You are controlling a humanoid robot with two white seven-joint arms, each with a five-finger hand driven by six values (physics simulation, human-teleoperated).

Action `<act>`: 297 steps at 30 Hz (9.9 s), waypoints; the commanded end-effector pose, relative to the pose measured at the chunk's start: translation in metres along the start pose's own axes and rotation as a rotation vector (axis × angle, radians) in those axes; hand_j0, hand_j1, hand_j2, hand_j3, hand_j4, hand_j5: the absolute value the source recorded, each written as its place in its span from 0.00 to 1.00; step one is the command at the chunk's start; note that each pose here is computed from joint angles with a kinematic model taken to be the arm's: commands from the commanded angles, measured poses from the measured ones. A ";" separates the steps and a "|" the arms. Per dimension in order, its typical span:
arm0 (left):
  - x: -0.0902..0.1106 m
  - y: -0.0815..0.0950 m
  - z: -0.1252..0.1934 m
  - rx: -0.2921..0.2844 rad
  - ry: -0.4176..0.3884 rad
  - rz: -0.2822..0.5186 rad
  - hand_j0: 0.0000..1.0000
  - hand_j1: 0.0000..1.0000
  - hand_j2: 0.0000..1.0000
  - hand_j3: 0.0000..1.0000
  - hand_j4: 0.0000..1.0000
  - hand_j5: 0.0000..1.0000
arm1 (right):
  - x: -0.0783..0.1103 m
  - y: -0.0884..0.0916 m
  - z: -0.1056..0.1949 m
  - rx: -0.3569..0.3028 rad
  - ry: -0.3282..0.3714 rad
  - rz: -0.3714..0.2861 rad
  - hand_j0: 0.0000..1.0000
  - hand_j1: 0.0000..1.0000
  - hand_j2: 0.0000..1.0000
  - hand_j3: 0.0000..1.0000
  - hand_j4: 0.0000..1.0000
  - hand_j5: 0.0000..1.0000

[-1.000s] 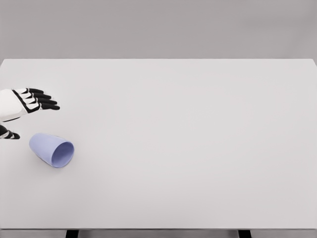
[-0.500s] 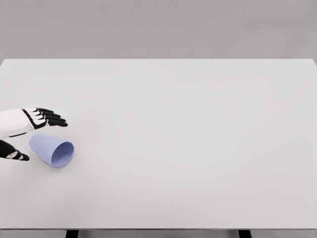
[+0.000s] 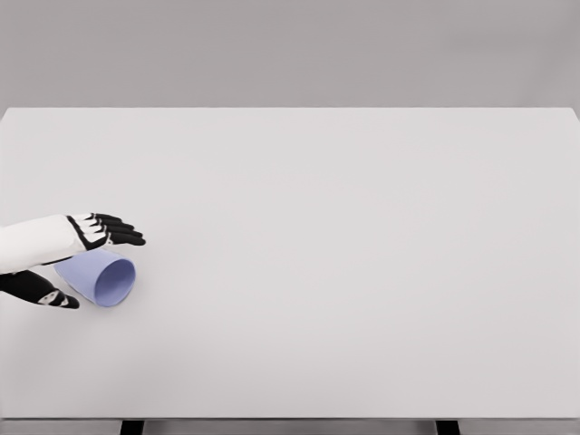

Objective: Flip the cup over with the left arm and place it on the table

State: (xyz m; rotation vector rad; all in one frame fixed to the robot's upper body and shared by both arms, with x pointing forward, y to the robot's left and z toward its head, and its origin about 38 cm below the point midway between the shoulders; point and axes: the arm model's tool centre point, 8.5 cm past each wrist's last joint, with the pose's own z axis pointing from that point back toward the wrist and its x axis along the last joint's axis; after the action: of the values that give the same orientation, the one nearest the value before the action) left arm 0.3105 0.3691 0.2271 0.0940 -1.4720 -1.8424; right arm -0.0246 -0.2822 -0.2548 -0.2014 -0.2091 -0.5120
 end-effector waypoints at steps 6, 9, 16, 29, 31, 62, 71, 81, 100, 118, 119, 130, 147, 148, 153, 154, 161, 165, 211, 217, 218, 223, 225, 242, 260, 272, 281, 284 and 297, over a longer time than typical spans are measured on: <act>-0.004 -0.005 -0.006 0.025 -0.004 0.025 1.00 1.00 1.00 1.00 1.00 1.00 | 0.000 0.000 0.000 0.000 0.000 -0.001 1.00 1.00 1.00 1.00 1.00 1.00; -0.009 -0.009 -0.009 0.028 0.002 0.023 1.00 1.00 1.00 1.00 1.00 1.00 | 0.000 0.000 0.000 0.000 0.000 -0.001 1.00 1.00 1.00 1.00 1.00 1.00; -0.027 -0.017 -0.005 0.029 0.055 0.032 1.00 1.00 1.00 1.00 1.00 1.00 | 0.000 0.000 0.000 0.000 0.000 -0.001 1.00 1.00 1.00 1.00 1.00 1.00; -0.040 -0.026 -0.006 0.029 0.093 0.034 1.00 1.00 1.00 1.00 1.00 1.00 | 0.000 0.000 0.000 0.000 0.000 -0.001 1.00 1.00 1.00 1.00 1.00 1.00; -0.040 -0.027 -0.006 0.025 0.092 0.034 1.00 1.00 1.00 1.00 1.00 1.00 | 0.000 0.000 0.000 0.000 0.000 -0.001 1.00 1.00 1.00 1.00 1.00 1.00; -0.055 -0.050 -0.011 0.005 0.128 0.061 1.00 1.00 1.00 1.00 1.00 1.00 | 0.000 0.000 0.000 0.000 0.000 -0.001 1.00 1.00 1.00 1.00 1.00 1.00; -0.058 -0.054 -0.013 0.004 0.134 0.061 1.00 1.00 1.00 1.00 1.00 1.00 | 0.000 0.000 0.000 0.000 0.000 -0.001 1.00 1.00 1.00 1.00 1.00 1.00; -0.062 -0.055 -0.010 0.003 0.149 0.067 1.00 1.00 1.00 1.00 1.00 1.00 | 0.000 0.000 0.000 0.000 0.000 -0.001 1.00 1.00 1.00 1.00 1.00 1.00; -0.062 -0.057 -0.013 0.007 0.145 0.071 0.79 0.79 0.79 0.79 0.79 0.79 | 0.000 0.000 0.000 0.000 0.000 -0.001 1.00 1.00 1.00 1.00 1.00 1.00; -0.062 -0.050 -0.012 0.030 0.144 0.070 0.79 0.79 0.79 0.79 0.79 0.79 | 0.000 0.000 0.000 0.000 0.000 -0.001 1.00 1.00 1.00 1.00 1.00 1.00; -0.062 -0.050 -0.012 0.030 0.144 0.070 0.79 0.79 0.79 0.79 0.79 0.79 | 0.000 0.000 0.000 0.000 0.000 -0.001 1.00 1.00 1.00 1.00 1.00 1.00; -0.062 -0.035 -0.008 0.086 0.138 0.084 0.79 0.79 0.79 0.79 0.79 0.79 | 0.000 0.000 0.000 0.000 0.000 -0.001 1.00 1.00 1.00 1.00 1.00 1.00; -0.058 -0.021 -0.009 0.174 0.103 0.153 0.79 0.79 0.79 0.79 0.79 0.79 | 0.000 0.000 0.000 0.000 0.000 -0.001 1.00 1.00 1.00 1.00 1.00 1.00; -0.058 -0.020 -0.009 0.177 0.103 0.154 0.79 0.79 0.79 0.79 0.79 0.79 | 0.000 0.000 0.000 0.000 0.000 -0.001 1.00 1.00 1.00 1.00 1.00 1.00; -0.058 -0.018 -0.009 0.202 0.092 0.178 0.79 0.79 0.79 0.79 0.79 0.79 | 0.000 0.000 0.000 0.000 0.000 -0.001 1.00 1.00 1.00 1.00 1.00 1.00; -0.058 -0.017 -0.009 0.203 0.092 0.178 0.79 0.79 0.79 0.79 0.79 0.79 | 0.000 0.000 0.000 0.000 0.000 -0.001 1.00 1.00 1.00 1.00 1.00 1.00; -0.056 -0.016 -0.014 0.247 0.066 0.231 0.80 0.80 0.80 0.80 0.80 0.80 | 0.000 0.000 0.000 0.000 0.000 -0.001 1.00 1.00 1.00 1.00 1.00 1.00; -0.056 -0.017 -0.017 0.275 0.049 0.263 0.80 0.80 0.80 0.80 0.80 0.80 | 0.000 0.000 0.000 0.000 0.000 -0.001 1.00 1.00 1.00 1.00 1.00 1.00; -0.045 -0.039 -0.051 0.437 -0.083 0.528 0.80 0.80 0.80 0.80 0.80 0.80 | 0.000 0.000 0.000 0.000 0.000 -0.001 1.00 1.00 1.00 1.00 1.00 1.00; -0.043 -0.045 -0.059 0.454 -0.104 0.565 0.80 0.80 0.80 0.80 0.80 0.80 | 0.000 0.000 0.000 0.000 0.000 -0.001 1.00 1.00 1.00 1.00 1.00 1.00; -0.043 -0.045 -0.060 0.455 -0.105 0.566 0.80 0.80 0.80 0.80 0.80 0.80 | 0.000 0.000 0.000 0.000 0.000 -0.001 1.00 1.00 1.00 1.00 1.00 1.00; -0.041 -0.050 -0.066 0.453 -0.117 0.581 0.80 0.80 0.80 0.80 0.80 0.80 | 0.000 0.000 0.000 0.000 0.000 -0.001 1.00 1.00 1.00 1.00 1.00 1.00; -0.039 -0.051 -0.069 0.458 -0.123 0.590 0.80 0.80 0.80 0.80 0.80 0.80 | 0.000 0.000 0.000 0.000 0.000 -0.001 1.00 1.00 1.00 1.00 1.00 1.00; -0.034 -0.068 -0.083 0.474 -0.152 0.666 0.81 0.81 0.81 0.81 0.81 0.81 | 0.000 0.000 0.000 0.000 0.000 -0.001 1.00 1.00 1.00 1.00 1.00 1.00; -0.037 -0.086 -0.099 0.478 -0.142 0.700 0.84 0.84 0.84 0.84 0.84 0.84 | 0.000 0.000 0.000 0.000 0.000 -0.001 1.00 1.00 1.00 1.00 1.00 1.00; -0.038 -0.088 -0.099 0.476 -0.137 0.698 1.00 1.00 1.00 1.00 1.00 1.00 | 0.000 0.000 0.000 0.000 0.000 -0.001 1.00 1.00 1.00 1.00 1.00 1.00; -0.038 -0.085 -0.098 0.478 -0.138 0.689 1.00 1.00 1.00 1.00 1.00 1.00 | 0.000 0.000 0.000 0.000 0.000 -0.001 1.00 1.00 1.00 1.00 1.00 1.00; -0.038 -0.082 -0.095 0.476 -0.136 0.678 1.00 1.00 1.00 1.00 1.00 1.00 | 0.000 0.000 0.000 0.000 0.000 -0.001 1.00 1.00 1.00 1.00 1.00 1.00; -0.058 -0.042 -0.028 0.418 -0.011 0.527 1.00 1.00 1.00 1.00 1.00 1.00 | 0.000 0.000 0.000 0.000 0.000 -0.001 1.00 1.00 1.00 1.00 1.00 1.00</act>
State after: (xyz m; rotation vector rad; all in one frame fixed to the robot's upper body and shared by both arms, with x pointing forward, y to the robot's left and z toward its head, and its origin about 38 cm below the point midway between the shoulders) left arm 0.3432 0.3675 0.1457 -0.1398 -1.6882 -1.0835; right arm -0.0246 -0.2822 -0.2548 -0.2014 -0.2091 -0.5120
